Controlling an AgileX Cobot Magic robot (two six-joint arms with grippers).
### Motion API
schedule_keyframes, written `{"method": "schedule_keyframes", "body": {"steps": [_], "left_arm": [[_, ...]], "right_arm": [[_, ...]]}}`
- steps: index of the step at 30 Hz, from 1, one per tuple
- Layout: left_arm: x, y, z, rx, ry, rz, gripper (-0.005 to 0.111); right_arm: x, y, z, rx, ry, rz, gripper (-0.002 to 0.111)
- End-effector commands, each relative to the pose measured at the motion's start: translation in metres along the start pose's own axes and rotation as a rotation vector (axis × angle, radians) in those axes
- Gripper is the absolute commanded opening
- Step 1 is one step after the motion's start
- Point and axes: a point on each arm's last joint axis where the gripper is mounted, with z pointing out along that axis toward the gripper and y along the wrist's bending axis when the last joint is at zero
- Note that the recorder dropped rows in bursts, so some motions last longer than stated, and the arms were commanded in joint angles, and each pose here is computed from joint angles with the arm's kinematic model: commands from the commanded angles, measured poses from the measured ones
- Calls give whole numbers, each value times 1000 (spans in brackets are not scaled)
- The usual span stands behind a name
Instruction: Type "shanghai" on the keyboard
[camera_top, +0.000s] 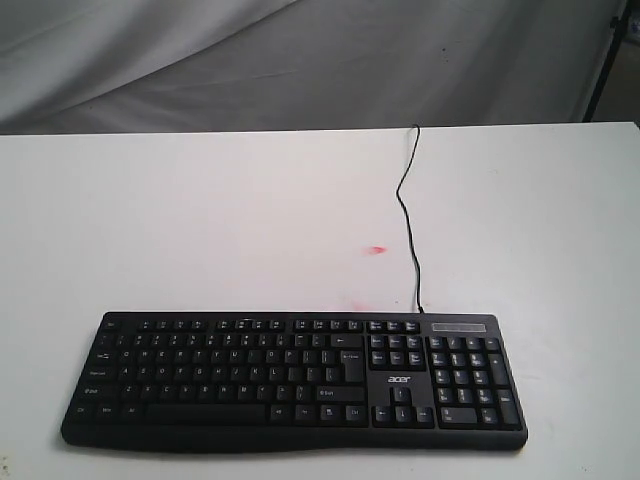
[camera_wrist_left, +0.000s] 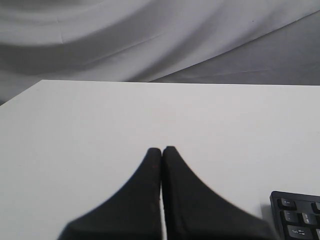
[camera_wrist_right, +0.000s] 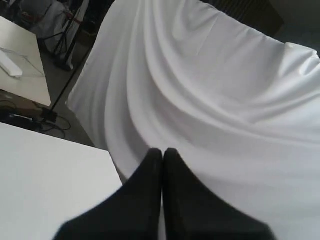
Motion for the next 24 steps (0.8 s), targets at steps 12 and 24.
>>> {"method": "schedule_keyframes", "body": {"steps": [12, 24], "left_arm": [[1, 0, 0, 4, -6, -1, 1], [1, 0, 0, 4, -6, -1, 1]], "right_arm": [[-31, -11, -47, 215, -150, 17, 0], [-40, -22, -104, 524, -144, 214, 0]]}}
